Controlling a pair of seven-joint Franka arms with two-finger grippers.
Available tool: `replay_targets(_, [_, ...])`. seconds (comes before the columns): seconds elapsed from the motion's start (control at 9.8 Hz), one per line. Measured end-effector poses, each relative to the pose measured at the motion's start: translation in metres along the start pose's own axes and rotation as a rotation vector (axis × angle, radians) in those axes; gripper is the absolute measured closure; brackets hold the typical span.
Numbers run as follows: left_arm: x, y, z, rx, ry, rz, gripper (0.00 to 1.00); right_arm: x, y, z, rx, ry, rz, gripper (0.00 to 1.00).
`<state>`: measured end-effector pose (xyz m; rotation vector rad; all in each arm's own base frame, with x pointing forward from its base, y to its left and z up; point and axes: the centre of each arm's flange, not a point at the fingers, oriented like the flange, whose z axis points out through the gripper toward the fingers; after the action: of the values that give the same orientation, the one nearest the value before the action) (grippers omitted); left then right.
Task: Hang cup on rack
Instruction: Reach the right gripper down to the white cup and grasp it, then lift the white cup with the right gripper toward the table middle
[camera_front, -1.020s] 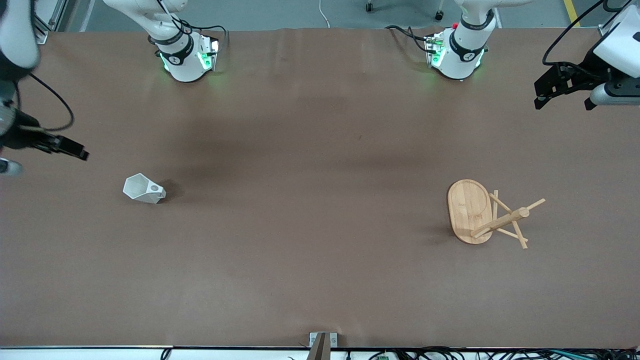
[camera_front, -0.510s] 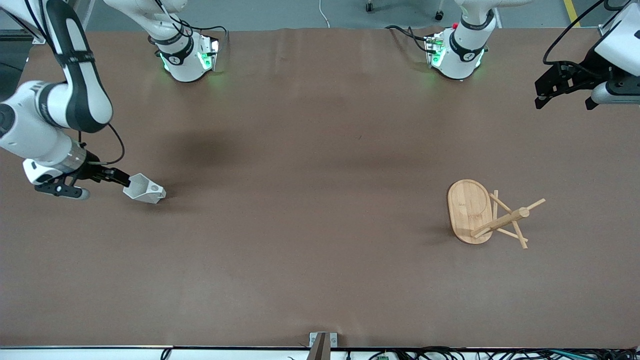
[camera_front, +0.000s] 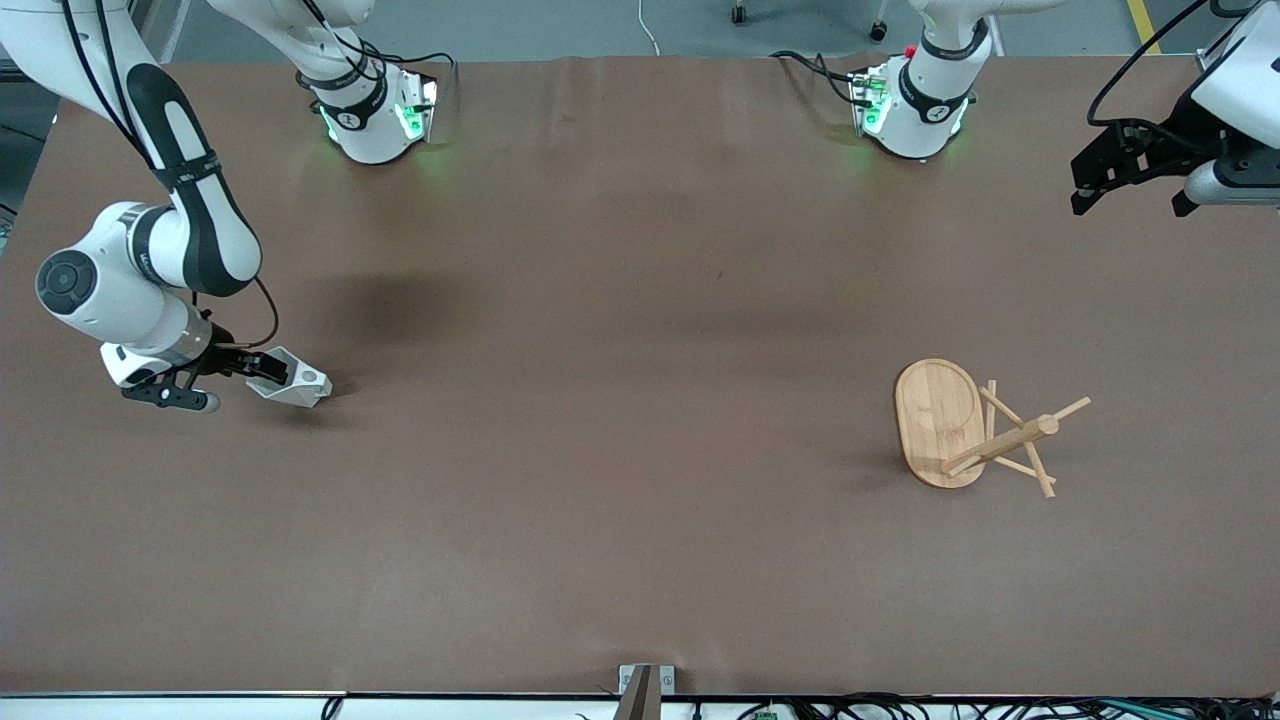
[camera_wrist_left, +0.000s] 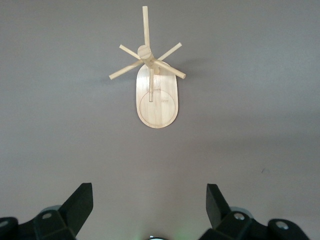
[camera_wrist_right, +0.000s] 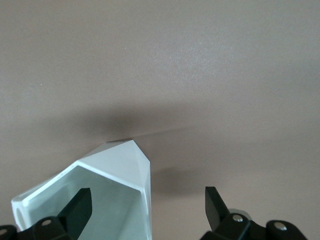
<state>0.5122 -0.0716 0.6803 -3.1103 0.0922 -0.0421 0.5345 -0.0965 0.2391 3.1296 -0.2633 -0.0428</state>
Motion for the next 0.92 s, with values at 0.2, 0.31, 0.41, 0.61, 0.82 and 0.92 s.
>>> replay_targets(0.2, [-0.0004, 0.0000, 0.0002, 0.000, -0.003, 0.000, 0.00, -0.0004, -0.0002, 0.0033, 0.000, -0.006, -0.001, 0.13])
replay_targets(0.31, [-0.0005, 0.0001, 0.0001, 0.000, -0.004, 0.000, 0.00, -0.0006, -0.0003, 0.0045, 0.000, -0.008, -0.001, 0.28])
replay_targets(0.41, [-0.0006, 0.0002, 0.0000, 0.000, -0.004, 0.001, 0.00, -0.0007, -0.0003, 0.0052, 0.000, -0.009, -0.001, 0.43])
replay_targets(0.61, [-0.0007, 0.0004, -0.0010, 0.000, -0.002, 0.001, 0.00, -0.0005, -0.0002, 0.0052, 0.001, -0.007, 0.001, 0.76])
replay_targets(0.82, [-0.0010, 0.0015, -0.0030, 0.000, 0.002, 0.003, 0.00, 0.0016, -0.0007, 0.0016, 0.006, 0.001, 0.006, 0.96])
replay_targets(0.92, [-0.0012, 0.0023, -0.0033, 0.000, 0.003, 0.004, 0.00, 0.0027, -0.0006, 0.0004, 0.006, -0.004, 0.007, 0.96])
